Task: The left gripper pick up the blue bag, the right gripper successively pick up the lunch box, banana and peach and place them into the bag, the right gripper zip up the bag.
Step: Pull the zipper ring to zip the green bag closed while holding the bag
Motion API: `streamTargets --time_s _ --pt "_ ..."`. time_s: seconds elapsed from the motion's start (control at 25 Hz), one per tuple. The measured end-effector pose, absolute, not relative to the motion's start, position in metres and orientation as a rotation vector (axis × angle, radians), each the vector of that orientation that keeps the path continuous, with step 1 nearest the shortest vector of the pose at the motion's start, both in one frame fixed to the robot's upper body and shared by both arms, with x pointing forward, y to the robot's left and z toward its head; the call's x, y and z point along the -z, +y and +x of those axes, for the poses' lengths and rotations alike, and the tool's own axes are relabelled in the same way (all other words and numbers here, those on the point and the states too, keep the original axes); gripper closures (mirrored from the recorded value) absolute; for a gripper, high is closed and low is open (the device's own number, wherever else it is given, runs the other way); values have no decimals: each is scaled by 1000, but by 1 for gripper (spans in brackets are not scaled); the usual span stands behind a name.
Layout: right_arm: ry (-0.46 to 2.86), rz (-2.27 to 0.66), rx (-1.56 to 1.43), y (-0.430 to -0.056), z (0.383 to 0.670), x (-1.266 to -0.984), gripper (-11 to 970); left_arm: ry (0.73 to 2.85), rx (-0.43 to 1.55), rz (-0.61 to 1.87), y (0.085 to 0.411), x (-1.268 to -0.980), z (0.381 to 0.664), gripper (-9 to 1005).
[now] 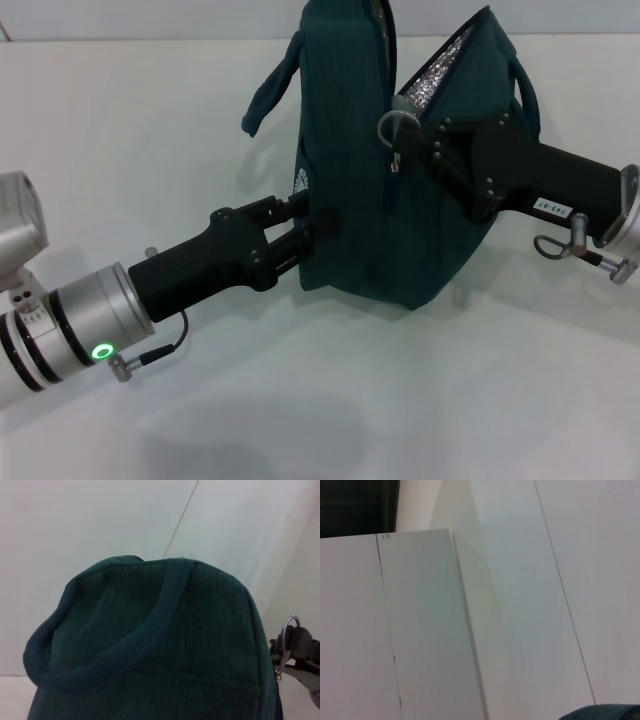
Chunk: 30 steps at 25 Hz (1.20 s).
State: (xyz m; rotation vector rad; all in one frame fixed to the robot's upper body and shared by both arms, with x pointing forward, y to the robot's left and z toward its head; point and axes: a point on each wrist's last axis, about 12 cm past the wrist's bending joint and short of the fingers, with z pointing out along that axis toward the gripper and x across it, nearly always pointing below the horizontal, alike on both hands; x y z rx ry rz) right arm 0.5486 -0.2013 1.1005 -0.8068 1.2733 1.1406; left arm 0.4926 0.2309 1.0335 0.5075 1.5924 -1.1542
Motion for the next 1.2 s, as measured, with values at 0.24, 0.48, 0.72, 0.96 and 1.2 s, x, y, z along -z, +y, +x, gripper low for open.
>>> streamTargets --time_s 0.24,0.48,0.72,0.96,1.2 --pt "1273 -807 -1141 -201 549 -1101 936 1592 1162 538 228 -1035 494 611" --pt "1268 -806 -1145 -201 548 -1101 935 1590 1165 560 228 -1036 495 826" --pt "1258 -788 -1146 -202 549 -1103 934 1598 1182 615 224 -1035 495 925" --pt "1221 -741 -1160 -205 549 -1108 933 1611 1195 656 222 -1034 492 928" --pt "1203 -687 -1176 -207 552 -1113 933 1628 1212 721 220 -1031 488 931"
